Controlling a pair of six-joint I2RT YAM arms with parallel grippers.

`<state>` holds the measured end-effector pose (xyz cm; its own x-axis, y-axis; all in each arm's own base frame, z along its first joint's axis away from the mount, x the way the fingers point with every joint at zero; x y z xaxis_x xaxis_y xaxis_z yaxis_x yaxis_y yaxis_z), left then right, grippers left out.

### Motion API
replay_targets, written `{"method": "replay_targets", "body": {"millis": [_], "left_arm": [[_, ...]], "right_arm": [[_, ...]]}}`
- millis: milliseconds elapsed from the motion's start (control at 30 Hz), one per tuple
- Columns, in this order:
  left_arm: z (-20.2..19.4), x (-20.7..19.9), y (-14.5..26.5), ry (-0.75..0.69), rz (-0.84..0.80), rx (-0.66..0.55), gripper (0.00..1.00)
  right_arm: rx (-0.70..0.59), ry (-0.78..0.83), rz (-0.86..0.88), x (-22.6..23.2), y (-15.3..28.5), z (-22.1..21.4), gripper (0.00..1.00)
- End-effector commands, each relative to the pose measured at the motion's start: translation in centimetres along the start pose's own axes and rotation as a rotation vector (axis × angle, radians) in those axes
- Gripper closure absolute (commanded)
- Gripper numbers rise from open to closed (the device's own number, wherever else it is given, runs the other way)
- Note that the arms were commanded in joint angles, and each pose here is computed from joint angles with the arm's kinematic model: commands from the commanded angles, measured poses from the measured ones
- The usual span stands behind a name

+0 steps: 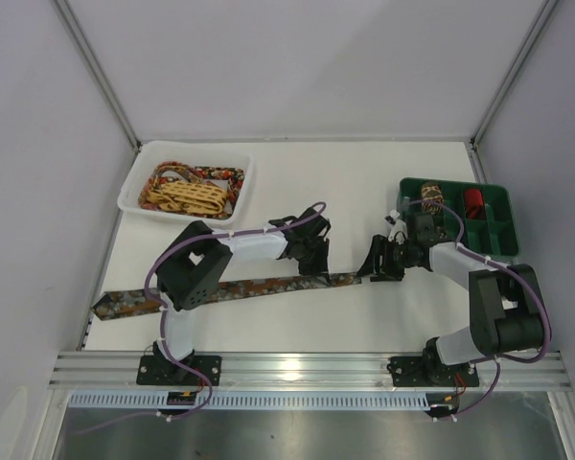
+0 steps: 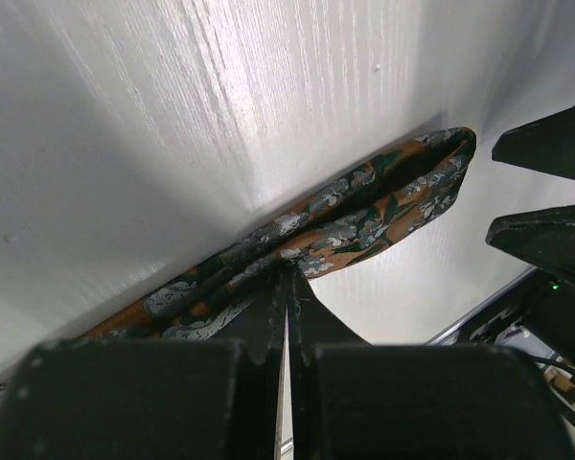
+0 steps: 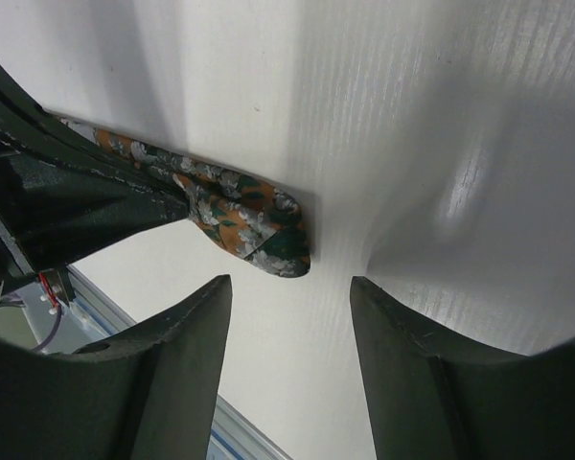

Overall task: Roll the ties
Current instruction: Roll the tie

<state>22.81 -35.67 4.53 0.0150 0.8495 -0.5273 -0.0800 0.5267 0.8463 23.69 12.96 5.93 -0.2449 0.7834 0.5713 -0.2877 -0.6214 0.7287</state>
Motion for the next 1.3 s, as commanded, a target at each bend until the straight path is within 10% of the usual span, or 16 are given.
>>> {"method": "replay_targets", "body": {"millis": [0, 467, 600, 1033, 1267], "left_arm": [[0.1, 1.0, -0.4, 0.011, 0.016, -0.009, 1.00], [1.0, 1.4, -0.4, 0.017, -0.004, 0.005, 1.00], [0.8, 1.7, -0.6, 0.017, 0.004, 0.017, 1.00], [0.5, 2.1, -1.0, 0.006, 0.013, 0.037, 0.99], [0.6, 2.0, -0.8, 0.003, 0.012, 0.033, 1.00]], "right_arm": [[-0.027, 0.038, 0.000, 0.0, -0.1, 0.6, 0.42], [0.047, 0.120, -0.019, 0.5, -2.1, 1.5, 0.50], [0.049, 0.125, -0.005, 0.6, -2.3, 1.9, 0.67], [0.053, 0.126, -0.007, 0.4, -3.1, 2.5, 0.54], [0.072, 0.135, 0.014, 1.1, -3.7, 1.6, 0.75]]}}
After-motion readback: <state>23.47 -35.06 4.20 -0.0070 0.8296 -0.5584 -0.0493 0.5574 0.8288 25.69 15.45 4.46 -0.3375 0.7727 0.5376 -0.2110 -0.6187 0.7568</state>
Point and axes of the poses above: each gripper's point midway between its finger pads, its own y axis back along the fingers, its own x axis along the line the jaws close on, z = x × y, the point moved 3 cm from there along y, back along the fingers, and after that the axes turned 9 degrees about y, right-handed, at the moved point
